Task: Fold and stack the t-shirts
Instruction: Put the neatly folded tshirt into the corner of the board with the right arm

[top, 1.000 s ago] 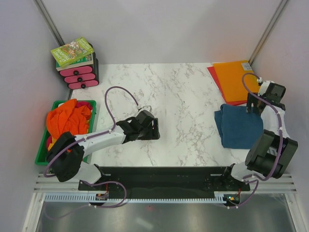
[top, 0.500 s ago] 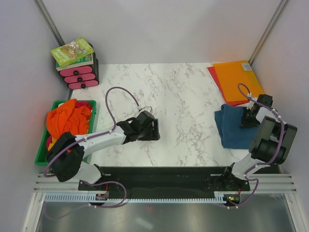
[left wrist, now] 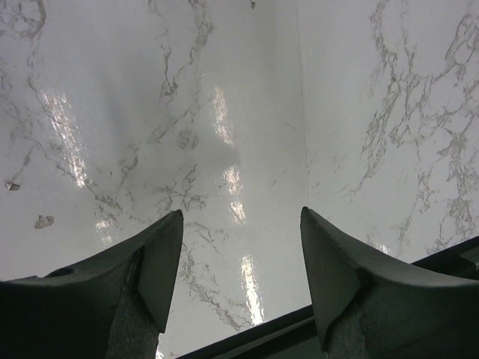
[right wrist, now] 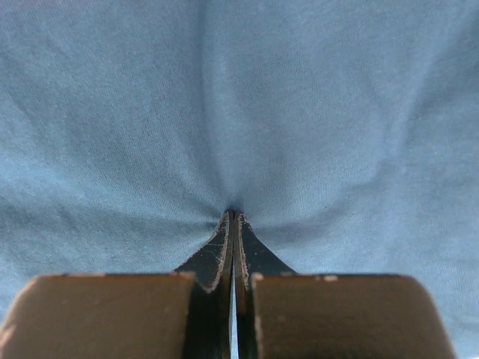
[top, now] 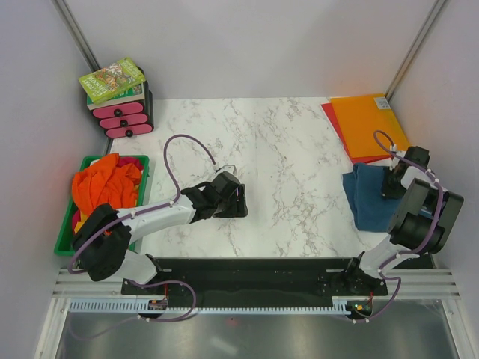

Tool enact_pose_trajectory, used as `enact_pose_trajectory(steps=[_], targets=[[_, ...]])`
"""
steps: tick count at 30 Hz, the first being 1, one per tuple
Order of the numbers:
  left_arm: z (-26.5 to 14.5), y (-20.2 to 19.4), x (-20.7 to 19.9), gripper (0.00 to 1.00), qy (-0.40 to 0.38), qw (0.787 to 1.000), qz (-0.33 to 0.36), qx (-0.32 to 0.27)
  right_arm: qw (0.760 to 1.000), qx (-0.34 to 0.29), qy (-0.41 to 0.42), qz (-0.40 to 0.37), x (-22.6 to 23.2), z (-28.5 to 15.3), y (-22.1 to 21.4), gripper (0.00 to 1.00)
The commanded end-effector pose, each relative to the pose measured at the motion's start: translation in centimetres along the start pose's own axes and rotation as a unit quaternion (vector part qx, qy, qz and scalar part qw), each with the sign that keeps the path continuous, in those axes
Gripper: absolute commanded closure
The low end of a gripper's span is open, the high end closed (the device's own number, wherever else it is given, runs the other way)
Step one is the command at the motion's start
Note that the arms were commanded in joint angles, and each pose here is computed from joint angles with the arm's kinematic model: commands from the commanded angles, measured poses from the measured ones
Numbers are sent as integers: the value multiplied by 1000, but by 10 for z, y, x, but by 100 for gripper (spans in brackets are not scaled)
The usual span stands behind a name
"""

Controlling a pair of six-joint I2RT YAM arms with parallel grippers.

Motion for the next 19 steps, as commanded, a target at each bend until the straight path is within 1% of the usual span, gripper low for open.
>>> enact_pose_trajectory(steps=[1, 2, 3, 4, 5, 6, 8, 9, 10, 11, 12, 14, 16, 19], targets=[[-1, 5, -10, 29, -15, 1000, -9, -10, 999, 12, -28, -11, -16, 2, -1, 100], [-1, 6, -10, 29, -16, 1000, -10, -10, 1000, 5, -10, -11, -12, 0, 0, 100], [-2, 6, -10, 29, -16, 1000, -8, -12, 1000, -20, 3, -11, -10, -11, 6, 94], [-2, 6, -11, 29, -18, 1000, -6, -13, 997, -49, 56, -13, 2, -19, 11, 87], [-4, 7, -12, 28, -19, 1000, -6, -16, 995, -74, 68, -12, 4, -30, 16, 76], [-6, 8, -12, 28, -18, 1000, -5, -21, 990, -120, 72, -16, 8, -55, 25, 54], [-9, 8, -12, 25, -20, 999, -4, -27, 979, -167, 114, -13, 21, -82, 35, 33], [-10, 10, -13, 25, -18, 999, -5, -32, 970, -207, 126, -24, 25, -109, 45, 5], [-11, 8, -12, 24, -16, 999, -4, -31, 965, -222, 138, -28, 30, -122, 47, 2], [-11, 8, -12, 24, -15, 999, -3, -32, 960, -230, 159, -28, 37, -133, 47, 2], [-12, 8, -12, 24, -12, 999, -4, -33, 952, -255, 162, -38, 41, -154, 50, 2], [-13, 3, -11, 24, -4, 1000, -3, -27, 946, -268, 177, -52, 51, -175, 47, 2], [-14, 0, -11, 26, 2, 1000, -7, -26, 941, -273, 186, -66, 60, -186, 44, 2], [-14, -7, -9, 27, 19, 1000, -7, -17, 934, -283, 204, -83, 73, -197, 33, 2]])
Point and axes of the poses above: each gripper's point midway between its finger pads, its own z axis out along the fingers, its own x axis along the line the jaws close on, y = z × x, the point moved 6 cm from there along -z, back along the fingers
